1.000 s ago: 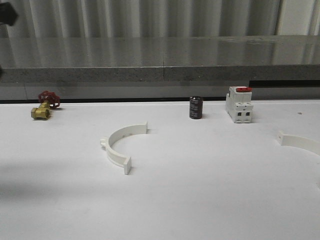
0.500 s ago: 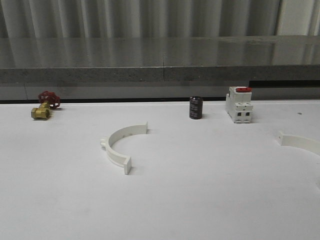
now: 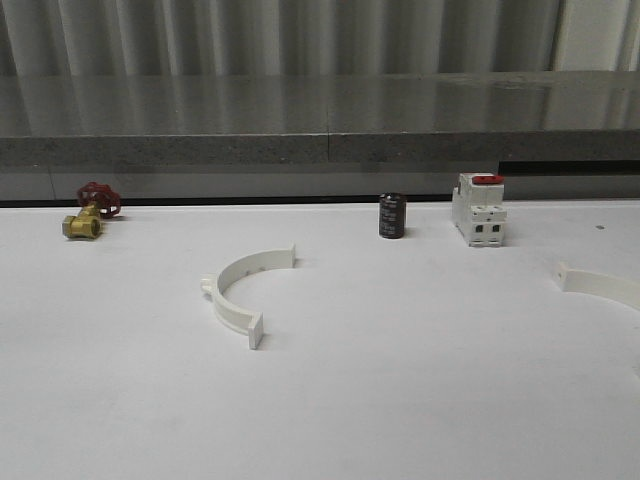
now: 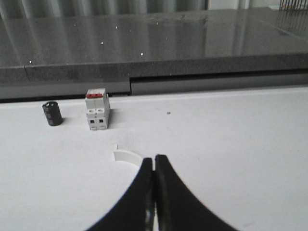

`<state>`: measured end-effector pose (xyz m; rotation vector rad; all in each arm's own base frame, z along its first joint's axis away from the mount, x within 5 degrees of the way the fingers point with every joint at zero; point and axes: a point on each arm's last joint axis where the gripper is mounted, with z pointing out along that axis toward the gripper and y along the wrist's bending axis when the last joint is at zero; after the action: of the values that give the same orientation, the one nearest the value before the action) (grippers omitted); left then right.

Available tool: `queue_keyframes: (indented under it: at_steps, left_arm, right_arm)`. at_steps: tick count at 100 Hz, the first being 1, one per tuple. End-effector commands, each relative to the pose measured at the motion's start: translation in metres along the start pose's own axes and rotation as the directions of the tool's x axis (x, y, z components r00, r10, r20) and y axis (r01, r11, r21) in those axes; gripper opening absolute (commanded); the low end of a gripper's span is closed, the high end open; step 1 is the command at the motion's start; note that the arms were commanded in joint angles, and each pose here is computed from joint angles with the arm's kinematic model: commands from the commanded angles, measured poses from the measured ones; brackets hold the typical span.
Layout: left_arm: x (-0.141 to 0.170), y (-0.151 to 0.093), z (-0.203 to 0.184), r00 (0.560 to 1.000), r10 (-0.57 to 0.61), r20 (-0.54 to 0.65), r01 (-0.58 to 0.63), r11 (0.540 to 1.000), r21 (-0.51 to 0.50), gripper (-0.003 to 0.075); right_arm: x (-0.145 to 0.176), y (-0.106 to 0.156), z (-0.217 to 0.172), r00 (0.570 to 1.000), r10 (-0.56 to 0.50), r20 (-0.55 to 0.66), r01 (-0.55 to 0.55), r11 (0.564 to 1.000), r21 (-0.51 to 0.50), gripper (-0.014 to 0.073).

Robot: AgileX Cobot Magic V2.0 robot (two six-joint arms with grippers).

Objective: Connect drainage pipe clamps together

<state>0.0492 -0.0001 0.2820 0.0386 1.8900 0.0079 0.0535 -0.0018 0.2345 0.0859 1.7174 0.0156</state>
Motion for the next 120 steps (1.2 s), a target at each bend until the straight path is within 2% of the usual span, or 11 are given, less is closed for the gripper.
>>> queue_keyframes:
  at_steps: [1, 19, 26, 33, 50, 57, 73, 78, 88, 98, 120]
  left_arm:
    - [-0.014, 0.0, -0.005, 0.995, -0.017, 0.1, 0.017, 1.0, 0.003, -0.0021]
    - [-0.013, 0.0, -0.005, 0.995, -0.017, 0.094, 0.017, 1.0, 0.003, -0.0021]
    - [-0.013, 0.0, -0.005, 0.995, -0.017, 0.094, 0.017, 1.0, 0.003, -0.0021]
    - [-0.013, 0.0, -0.005, 0.995, -0.017, 0.094, 0.017, 1.0, 0.003, -0.0021]
    - [-0.013, 0.0, -0.005, 0.995, -0.017, 0.094, 0.017, 1.0, 0.003, -0.0021]
    - [-0.013, 0.0, -0.005, 0.995, -0.017, 0.094, 0.017, 1.0, 0.003, -0.0021]
    - [-0.013, 0.0, -0.005, 0.995, -0.017, 0.094, 0.017, 1.0, 0.003, -0.0021]
    - [-0.013, 0.0, -0.005, 0.995, -0.017, 0.094, 0.017, 1.0, 0.003, -0.0021]
    - [-0.013, 0.0, -0.005, 0.995, -0.017, 0.094, 0.017, 1.0, 0.003, -0.0021]
    - [-0.013, 0.0, -0.005, 0.995, -0.017, 0.094, 0.017, 1.0, 0.003, -0.0021]
    - [-0.013, 0.0, -0.005, 0.995, -0.017, 0.094, 0.017, 1.0, 0.003, -0.0021]
  right_arm:
    - [-0.03, 0.003, 0.002, 1.0, -0.006, -0.022, 0.006, 1.0, -0.012, -0.0065]
    - [-0.051, 0.005, 0.022, 0.962, -0.009, -0.272, 0.006, 1.0, -0.012, -0.0059]
    - [-0.057, 0.006, 0.033, 0.943, -0.009, -0.332, 0.006, 1.0, -0.009, -0.0008]
    - [-0.063, 0.006, 0.045, 0.932, -0.008, -0.363, 0.006, 1.0, -0.007, 0.0106]
    - [-0.072, 0.007, 0.072, 0.908, -0.007, -0.42, 0.006, 1.0, -0.002, 0.048]
    - [-0.071, 0.007, 0.083, 0.9, -0.006, -0.436, 0.006, 1.0, -0.001, 0.0565]
    - [-0.064, 0.007, 0.11, 0.862, -0.002, -0.506, 0.005, 1.0, 0.005, 0.0572]
    - [-0.061, 0.008, 0.119, 0.831, 0.014, -0.555, -0.012, 1.0, 0.008, 0.0572]
    - [-0.054, 0.009, 0.139, 0.739, 0.039, -0.672, -0.035, 0.999, 0.02, 0.0572]
    - [-0.048, 0.009, 0.16, 0.672, 0.061, -0.738, -0.052, 0.998, 0.036, 0.0572]
    - [-0.034, 0.008, 0.206, 0.584, 0.102, -0.805, -0.069, 0.995, 0.077, 0.0572]
